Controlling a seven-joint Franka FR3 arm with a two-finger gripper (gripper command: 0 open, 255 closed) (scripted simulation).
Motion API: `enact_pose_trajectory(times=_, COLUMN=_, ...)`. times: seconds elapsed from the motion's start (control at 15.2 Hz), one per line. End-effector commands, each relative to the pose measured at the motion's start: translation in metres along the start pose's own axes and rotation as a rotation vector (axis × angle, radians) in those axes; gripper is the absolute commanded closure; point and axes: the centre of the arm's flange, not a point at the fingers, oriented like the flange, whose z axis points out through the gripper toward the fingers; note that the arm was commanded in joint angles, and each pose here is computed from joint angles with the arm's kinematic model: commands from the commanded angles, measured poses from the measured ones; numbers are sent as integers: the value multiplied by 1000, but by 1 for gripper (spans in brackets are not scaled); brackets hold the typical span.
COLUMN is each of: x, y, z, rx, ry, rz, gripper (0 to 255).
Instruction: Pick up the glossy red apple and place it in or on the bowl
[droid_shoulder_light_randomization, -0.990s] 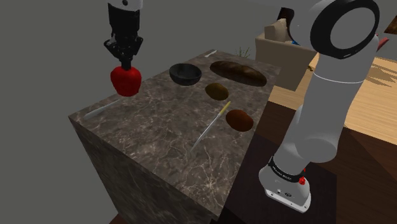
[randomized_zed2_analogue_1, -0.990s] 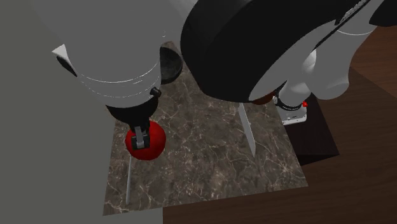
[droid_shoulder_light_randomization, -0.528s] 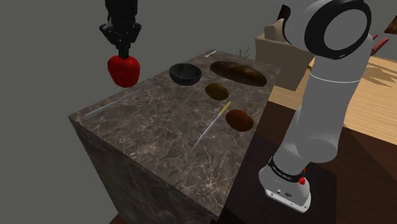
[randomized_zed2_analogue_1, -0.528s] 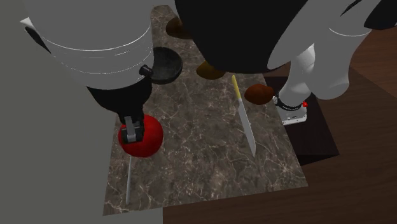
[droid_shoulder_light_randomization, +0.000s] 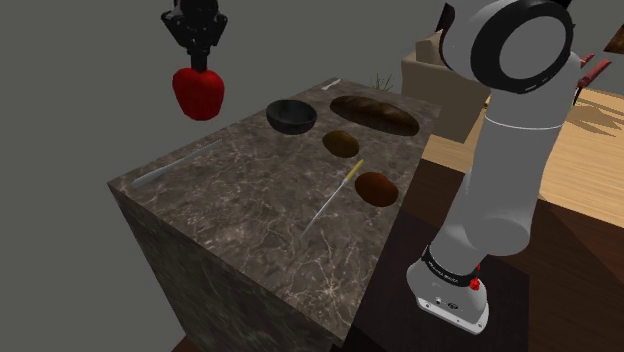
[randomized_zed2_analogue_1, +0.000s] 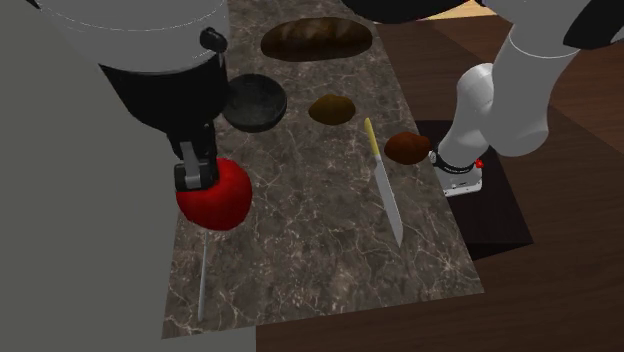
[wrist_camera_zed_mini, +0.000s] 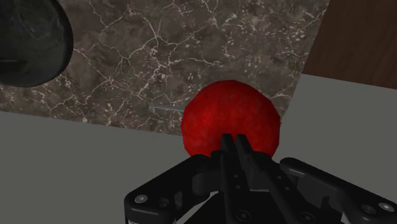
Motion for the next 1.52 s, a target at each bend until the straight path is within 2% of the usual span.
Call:
enact_pose_trajectory(times=0.0, x=-4, y=21, z=-7, rx=0, ry=0, rz=-1, gripper=255)
enact_pose_trajectory(times=1.45, x=-52, y=299, z=-74, rx=0, ry=0, rz=-1, gripper=255)
